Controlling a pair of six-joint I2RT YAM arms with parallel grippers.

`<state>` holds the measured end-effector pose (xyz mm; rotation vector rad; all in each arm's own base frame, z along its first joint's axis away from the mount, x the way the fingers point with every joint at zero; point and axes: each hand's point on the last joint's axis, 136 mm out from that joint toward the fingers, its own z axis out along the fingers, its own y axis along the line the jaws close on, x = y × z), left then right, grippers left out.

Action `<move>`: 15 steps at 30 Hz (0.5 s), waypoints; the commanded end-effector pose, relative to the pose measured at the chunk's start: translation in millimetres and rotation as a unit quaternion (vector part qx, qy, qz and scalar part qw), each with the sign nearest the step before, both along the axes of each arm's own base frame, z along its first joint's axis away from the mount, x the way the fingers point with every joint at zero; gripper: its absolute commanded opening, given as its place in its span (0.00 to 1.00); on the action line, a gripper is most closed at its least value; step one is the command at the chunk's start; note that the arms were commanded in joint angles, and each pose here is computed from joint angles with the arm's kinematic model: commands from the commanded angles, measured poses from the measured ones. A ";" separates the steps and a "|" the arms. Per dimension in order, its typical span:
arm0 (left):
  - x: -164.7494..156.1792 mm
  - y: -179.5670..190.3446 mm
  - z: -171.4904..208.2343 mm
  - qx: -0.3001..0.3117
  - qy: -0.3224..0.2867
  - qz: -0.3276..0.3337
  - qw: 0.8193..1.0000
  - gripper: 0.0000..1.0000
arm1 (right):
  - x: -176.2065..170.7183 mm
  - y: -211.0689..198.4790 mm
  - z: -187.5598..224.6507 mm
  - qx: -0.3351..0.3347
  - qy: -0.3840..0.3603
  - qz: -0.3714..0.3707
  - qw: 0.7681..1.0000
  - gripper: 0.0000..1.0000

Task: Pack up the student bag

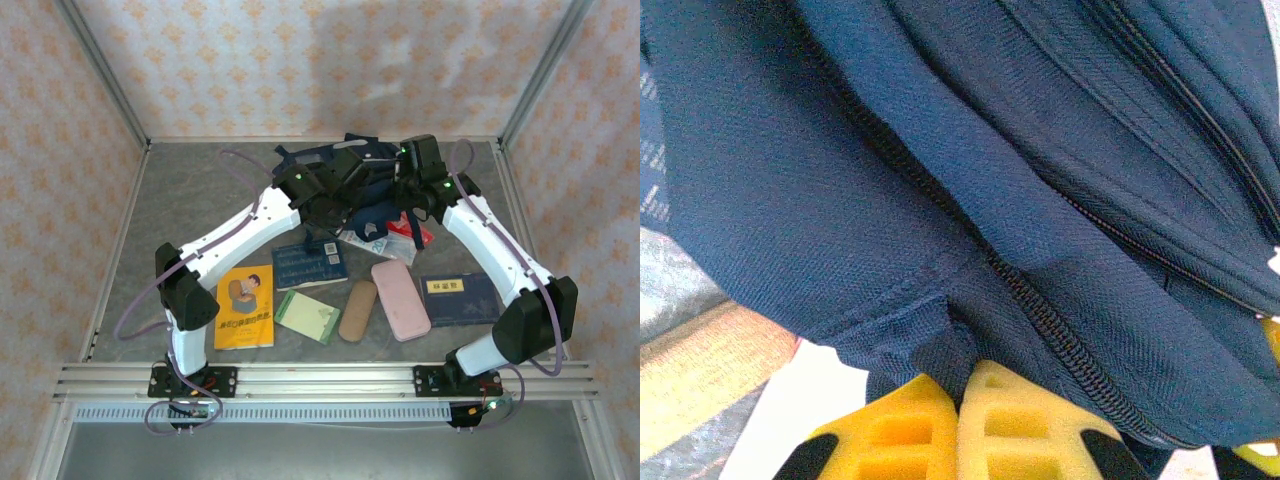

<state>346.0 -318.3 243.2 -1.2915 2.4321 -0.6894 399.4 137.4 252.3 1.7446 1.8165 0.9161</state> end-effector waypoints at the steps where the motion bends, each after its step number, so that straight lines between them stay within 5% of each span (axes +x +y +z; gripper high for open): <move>1: 17.8 29.1 9.3 0.036 -0.027 0.017 0.999 0.00 | -2.0 7.6 38.2 0.020 -0.059 0.024 0.998 0.10; 8: 30.9 74.4 42.1 0.056 -0.064 -0.044 0.995 0.00 | 4.4 5.3 58.5 -0.086 -0.109 0.160 0.977 0.64; 12: 28.1 101.8 36.8 0.050 -0.046 -0.088 0.994 0.00 | -6.3 -11.1 51.9 -0.169 -0.138 0.210 0.953 0.78; 15: 26.4 104.0 41.3 0.041 -0.066 -0.165 0.983 0.00 | -3.2 -23.9 30.9 -0.219 -0.127 0.239 0.937 0.78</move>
